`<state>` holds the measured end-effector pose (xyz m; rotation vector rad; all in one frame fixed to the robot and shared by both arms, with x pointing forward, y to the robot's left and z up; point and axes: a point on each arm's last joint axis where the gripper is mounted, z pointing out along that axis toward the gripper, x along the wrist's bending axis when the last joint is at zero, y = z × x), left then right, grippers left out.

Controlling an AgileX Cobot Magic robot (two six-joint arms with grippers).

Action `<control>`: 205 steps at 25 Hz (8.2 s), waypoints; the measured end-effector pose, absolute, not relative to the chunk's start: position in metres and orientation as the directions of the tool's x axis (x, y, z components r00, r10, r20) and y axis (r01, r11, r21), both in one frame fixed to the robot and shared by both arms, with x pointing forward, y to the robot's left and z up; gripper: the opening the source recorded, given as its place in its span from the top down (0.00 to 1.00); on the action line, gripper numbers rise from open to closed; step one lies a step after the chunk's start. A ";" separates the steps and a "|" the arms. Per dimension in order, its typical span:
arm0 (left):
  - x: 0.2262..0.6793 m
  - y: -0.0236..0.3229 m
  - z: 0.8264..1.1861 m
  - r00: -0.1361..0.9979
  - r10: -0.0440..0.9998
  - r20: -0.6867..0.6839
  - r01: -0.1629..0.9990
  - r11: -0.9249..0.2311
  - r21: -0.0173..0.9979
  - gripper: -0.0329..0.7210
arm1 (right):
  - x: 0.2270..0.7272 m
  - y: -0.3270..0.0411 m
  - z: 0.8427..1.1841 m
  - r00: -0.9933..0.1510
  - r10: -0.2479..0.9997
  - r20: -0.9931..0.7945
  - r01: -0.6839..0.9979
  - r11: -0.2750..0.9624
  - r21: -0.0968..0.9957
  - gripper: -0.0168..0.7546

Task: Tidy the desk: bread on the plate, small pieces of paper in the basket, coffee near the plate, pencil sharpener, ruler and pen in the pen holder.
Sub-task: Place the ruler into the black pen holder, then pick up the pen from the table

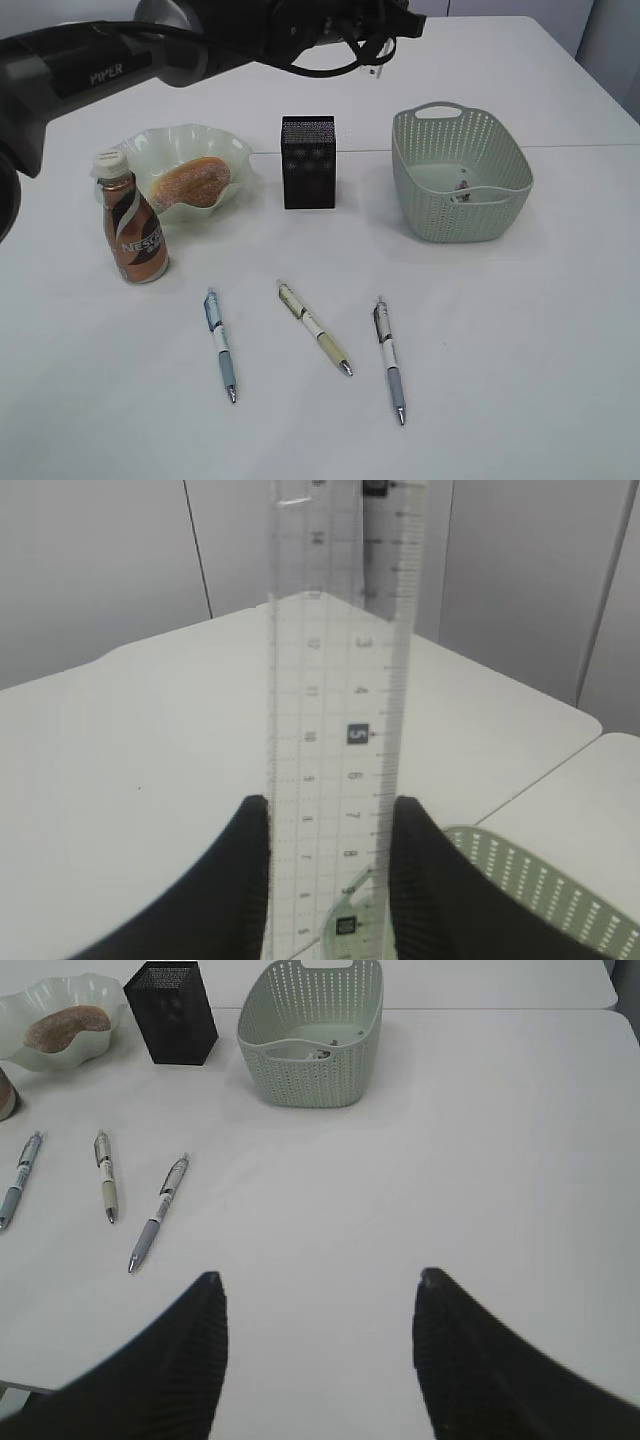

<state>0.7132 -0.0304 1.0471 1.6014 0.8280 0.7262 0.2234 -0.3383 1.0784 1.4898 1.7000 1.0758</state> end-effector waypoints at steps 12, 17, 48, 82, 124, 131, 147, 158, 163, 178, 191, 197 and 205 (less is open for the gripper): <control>0.700 -0.014 1.090 0.534 0.844 0.053 0.164 -0.165 0.973 0.65 | 0.223 -0.338 1.078 -0.164 0.985 0.057 0.473 0.028 0.881 0.38; 0.687 -0.005 1.127 0.526 0.849 0.053 0.133 -0.144 0.981 0.65 | 0.223 -0.338 1.078 -0.165 0.985 0.057 0.471 0.028 0.881 0.38; 0.692 0.031 1.027 0.515 0.844 -0.150 0.025 0.160 0.987 0.65 | 0.223 -0.336 1.078 -0.179 0.981 0.073 0.479 0.022 0.878 0.38; 0.717 0.047 0.943 0.444 0.881 -0.165 0.150 0.109 0.983 0.65 | 0.223 -0.336 1.078 -0.182 0.980 0.076 0.480 0.021 0.877 0.38; 0.666 0.073 1.090 0.427 0.893 -0.143 0.333 -0.008 0.943 0.51 | 0.222 -0.333 1.077 -0.201 0.974 0.108 0.493 0.005 0.870 0.38; 0.624 0.095 1.133 0.386 0.909 -0.159 0.508 -0.066 0.859 0.52 | 0.221 -0.332 1.077 -0.192 0.971 0.140 0.502 -0.025 0.864 0.38; 0.575 0.121 1.122 0.077 0.982 -0.174 0.932 -0.009 0.363 0.53 | 0.229 -0.323 1.078 -0.206 0.966 0.154 0.564 -0.011 0.825 0.38; 0.599 0.091 1.045 0.026 0.984 -0.175 0.990 -0.001 0.143 0.55 | 0.255 -0.307 1.079 -0.193 0.976 0.103 0.677 0.056 0.734 0.38; 0.606 0.084 1.013 0.012 0.989 -0.145 0.997 -0.001 0.075 0.55 | 0.259 -0.305 1.080 -0.196 0.975 0.102 0.680 0.060 0.731 0.38; 0.600 0.074 1.000 -0.107 0.991 -0.076 0.991 0.113 0.075 0.55 | 0.263 -0.301 1.086 -0.226 0.965 0.135 0.620 0.036 0.784 0.38; 0.584 0.076 0.971 -0.200 0.978 0.051 0.979 0.198 0.053 0.55 | 0.262 -0.300 1.085 -0.229 0.962 0.146 0.634 0.034 0.772 0.38; 0.587 0.074 0.945 -0.198 0.975 0.095 0.980 0.198 0.011 0.55 | 0.262 -0.300 1.084 -0.225 0.964 0.143 0.644 0.037 0.764 0.38; 0.592 0.070 0.928 -0.195 0.976 0.091 0.981 0.195 0.015 0.55 | 0.260 -0.301 1.082 -0.217 0.967 0.135 0.665 0.045 0.745 0.38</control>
